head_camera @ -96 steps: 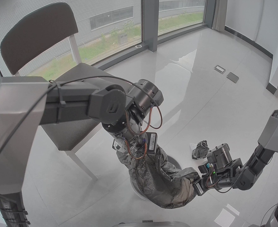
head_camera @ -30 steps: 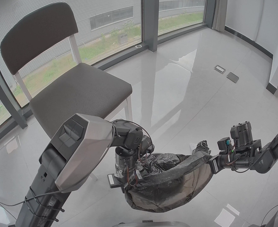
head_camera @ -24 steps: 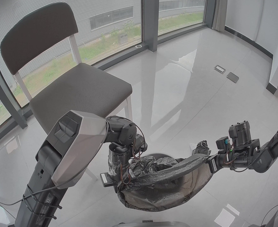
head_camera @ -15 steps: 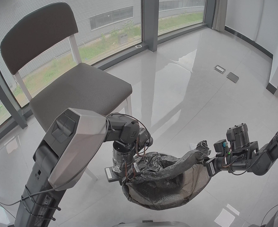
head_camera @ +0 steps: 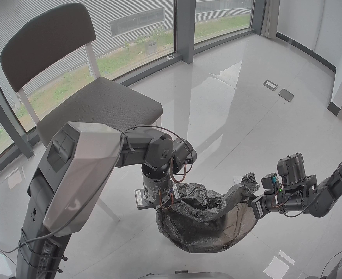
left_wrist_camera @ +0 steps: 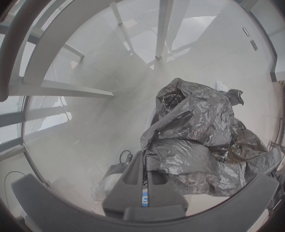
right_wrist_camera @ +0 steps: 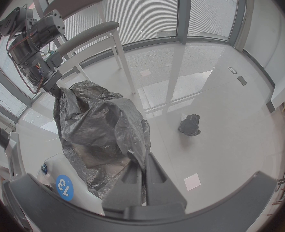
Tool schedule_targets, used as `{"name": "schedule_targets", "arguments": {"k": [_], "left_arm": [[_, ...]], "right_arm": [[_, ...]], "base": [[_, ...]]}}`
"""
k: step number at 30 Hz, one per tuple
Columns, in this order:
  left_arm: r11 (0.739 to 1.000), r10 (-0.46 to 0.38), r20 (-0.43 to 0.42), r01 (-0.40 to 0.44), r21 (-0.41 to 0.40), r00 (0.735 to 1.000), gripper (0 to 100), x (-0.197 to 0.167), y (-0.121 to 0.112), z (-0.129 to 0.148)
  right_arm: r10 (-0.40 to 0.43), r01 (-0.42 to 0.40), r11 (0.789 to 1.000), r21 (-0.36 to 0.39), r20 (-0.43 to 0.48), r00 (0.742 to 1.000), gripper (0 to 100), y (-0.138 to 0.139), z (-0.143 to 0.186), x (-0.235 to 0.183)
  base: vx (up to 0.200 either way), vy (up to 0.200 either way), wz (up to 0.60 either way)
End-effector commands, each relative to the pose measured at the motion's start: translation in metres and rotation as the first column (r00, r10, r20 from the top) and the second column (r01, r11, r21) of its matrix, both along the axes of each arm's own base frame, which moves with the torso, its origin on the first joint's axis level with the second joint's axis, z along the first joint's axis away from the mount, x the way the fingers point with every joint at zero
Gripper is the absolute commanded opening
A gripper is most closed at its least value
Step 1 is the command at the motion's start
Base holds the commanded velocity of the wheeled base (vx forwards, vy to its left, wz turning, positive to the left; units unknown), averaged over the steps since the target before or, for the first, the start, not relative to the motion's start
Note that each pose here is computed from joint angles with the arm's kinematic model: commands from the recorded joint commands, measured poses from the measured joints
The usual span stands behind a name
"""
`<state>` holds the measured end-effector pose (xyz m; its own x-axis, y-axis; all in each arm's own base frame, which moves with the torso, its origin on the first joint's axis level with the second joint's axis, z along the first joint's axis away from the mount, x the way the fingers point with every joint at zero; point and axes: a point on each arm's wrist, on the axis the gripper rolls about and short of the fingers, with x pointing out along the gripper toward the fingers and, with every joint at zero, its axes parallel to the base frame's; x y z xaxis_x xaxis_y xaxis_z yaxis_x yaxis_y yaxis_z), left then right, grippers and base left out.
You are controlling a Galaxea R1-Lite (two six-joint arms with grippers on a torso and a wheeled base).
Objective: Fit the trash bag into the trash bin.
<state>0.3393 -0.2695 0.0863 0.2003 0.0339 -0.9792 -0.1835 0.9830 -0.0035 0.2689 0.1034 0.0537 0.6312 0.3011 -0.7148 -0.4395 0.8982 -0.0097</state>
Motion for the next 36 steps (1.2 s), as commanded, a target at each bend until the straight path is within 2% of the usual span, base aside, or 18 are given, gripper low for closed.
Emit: {"name": "schedule_targets", "arguments": {"k": [1,7,9,12,13,14,17,22,30,36], "left_arm": [[0.999,-0.005,-0.034,0.006,0.032,0.999,0,-0.001,-0.002,-0.011],[0.998,-0.001,-0.079,0.007,0.067,0.997,0,0.000,0.000,-0.027],[0.997,0.009,-0.081,-0.002,0.074,0.997,0,-0.003,0.003,-0.017],[0.990,0.026,-0.164,-0.003,0.138,0.986,0,-0.015,0.015,-0.003],[0.990,0.026,-0.164,-0.003,0.138,0.986,0,-0.015,0.015,-0.003],[0.986,0.032,-0.195,0.001,0.164,0.980,0,-0.018,0.017,-0.004],[0.988,0.039,-0.200,-0.007,0.157,0.979,0,-0.017,0.017,-0.006],[0.992,0.028,-0.210,-0.002,0.126,0.977,0,-0.013,0.007,-0.027],[0.995,-0.016,-0.196,0.035,0.091,0.981,0,-0.018,-0.015,-0.046],[0.997,-0.008,-0.181,0.023,0.079,0.983,0,-0.022,-0.026,-0.055]], "right_arm": [[-0.001,0.001,1.000,0.001,-0.008,1.000,0,-0.001,-0.003,0.002],[-0.012,0.012,1.000,-0.006,-0.023,1.000,0,-0.002,-0.012,0.011],[-0.014,0.014,1.000,0.014,0.003,1.000,0,0.003,-0.009,0.026],[0.009,-0.009,1.000,0.010,-0.008,1.000,0,0.012,-0.018,0.034],[0.009,-0.009,1.000,0.010,-0.008,1.000,0,0.012,-0.018,0.034],[0.037,-0.037,0.999,0.002,-0.033,0.999,0,0.021,-0.026,0.031],[0.051,-0.053,0.998,-0.017,-0.088,0.995,0,0.022,-0.038,0.020],[0.030,-0.045,0.997,-0.068,-0.205,0.978,0,-0.001,-0.053,-0.017],[-0.018,-0.009,0.993,-0.119,-0.228,0.974,0,-0.044,-0.041,-0.053],[-0.042,0.015,0.993,-0.117,-0.237,0.971,0,-0.058,-0.038,-0.065]], "base": [[0.000,0.000,0.00],[0.000,0.000,0.00],[0.000,0.000,0.00],[0.000,0.000,0.00],[0.000,0.000,0.00],[0.000,0.000,0.00],[0.000,0.000,0.00],[0.000,0.000,0.00],[0.000,0.000,0.00],[0.000,0.000,0.00]]}}
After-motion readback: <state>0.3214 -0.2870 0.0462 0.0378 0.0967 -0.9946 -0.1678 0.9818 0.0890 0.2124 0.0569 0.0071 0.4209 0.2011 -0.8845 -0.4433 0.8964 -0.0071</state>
